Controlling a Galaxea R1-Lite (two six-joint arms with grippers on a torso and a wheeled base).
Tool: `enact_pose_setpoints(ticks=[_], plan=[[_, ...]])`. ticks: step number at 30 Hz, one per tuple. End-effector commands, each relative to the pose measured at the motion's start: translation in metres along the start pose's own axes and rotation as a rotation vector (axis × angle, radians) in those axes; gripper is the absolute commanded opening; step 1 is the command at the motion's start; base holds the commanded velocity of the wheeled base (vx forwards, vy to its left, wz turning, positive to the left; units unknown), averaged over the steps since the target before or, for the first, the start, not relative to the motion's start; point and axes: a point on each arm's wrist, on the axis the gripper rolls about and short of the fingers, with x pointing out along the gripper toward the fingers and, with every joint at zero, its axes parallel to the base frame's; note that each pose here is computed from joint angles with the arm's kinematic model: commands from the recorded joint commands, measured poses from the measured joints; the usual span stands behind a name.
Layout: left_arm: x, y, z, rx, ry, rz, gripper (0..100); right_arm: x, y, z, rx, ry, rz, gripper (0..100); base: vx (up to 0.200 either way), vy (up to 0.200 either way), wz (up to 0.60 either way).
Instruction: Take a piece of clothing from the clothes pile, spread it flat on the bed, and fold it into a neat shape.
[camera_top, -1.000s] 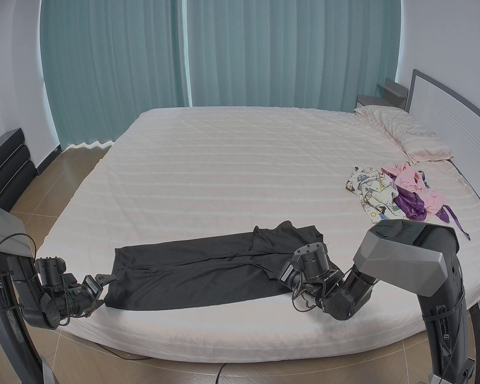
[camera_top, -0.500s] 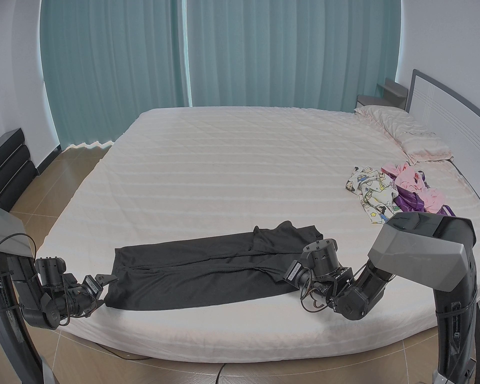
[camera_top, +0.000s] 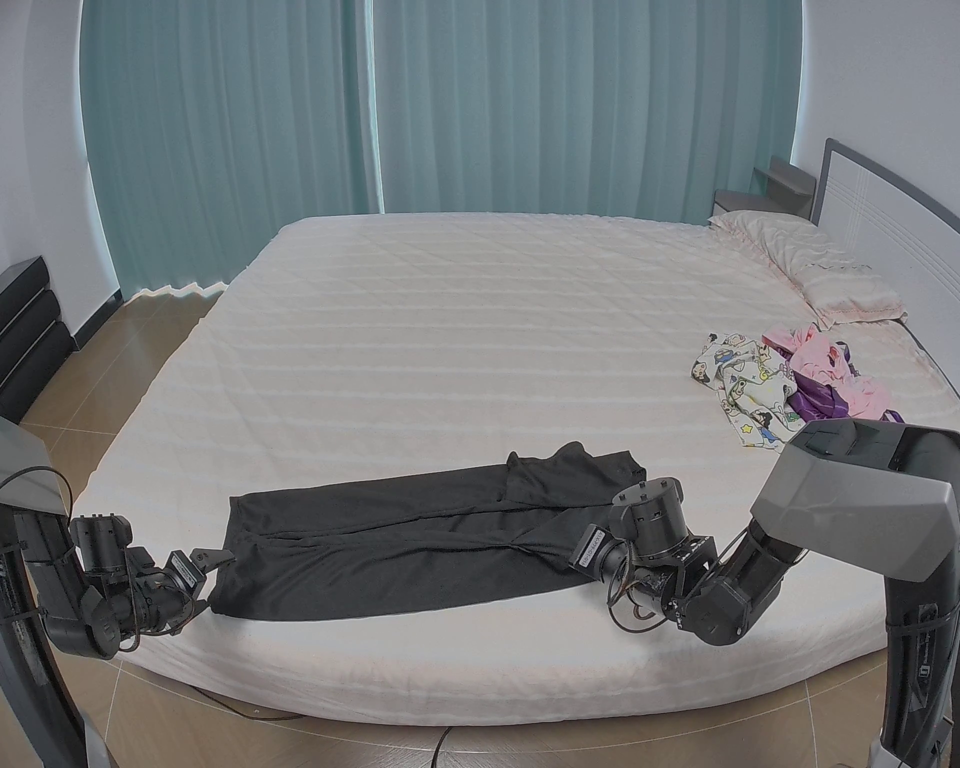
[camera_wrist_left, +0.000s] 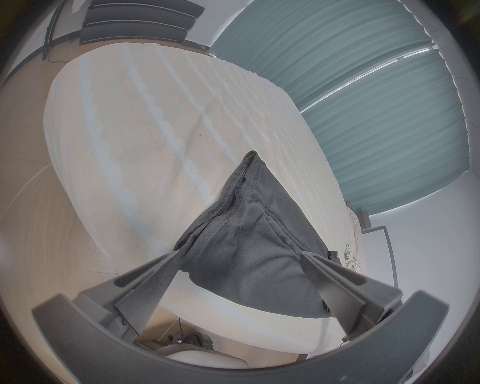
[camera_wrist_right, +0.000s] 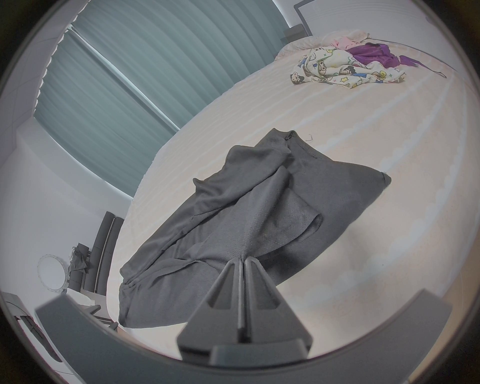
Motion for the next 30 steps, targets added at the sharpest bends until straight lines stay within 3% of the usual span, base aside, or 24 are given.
enact_pose_setpoints(ticks=[1,6,7,13,23,30], plan=[[0.000,0.000,0.000,-0.001,-0.001,0.000,100,-0.004,0.004,0.003,0.002,-0.008,0.012,0,0.000,0.000,0.00],[0.000,0.000,0.000,-0.001,-0.001,0.000,100,-0.001,-0.001,0.000,-0.014,0.015,0.004,0,0.000,0.000,0.00],[0.000,0.000,0.000,-0.001,-0.001,0.000,100,-0.001,-0.001,0.000,-0.014,0.015,0.004,100,0.000,0.000,0.00],[0.000,0.000,0.000,-0.002,0.002,-0.001,100,-0.003,-0.006,-0.005,-0.023,0.068,0.014,100,0.000,0.000,0.00],[0.000,0.000,0.000,-0.001,0.001,-0.004,100,0.019,-0.024,0.034,0.034,0.004,0.012,100,0.000,0.000,0.00],[0.000,0.000,0.000,-0.001,0.000,-0.003,100,0.034,-0.043,0.042,-0.017,0.036,0.020,100,0.000,0.000,0.00]])
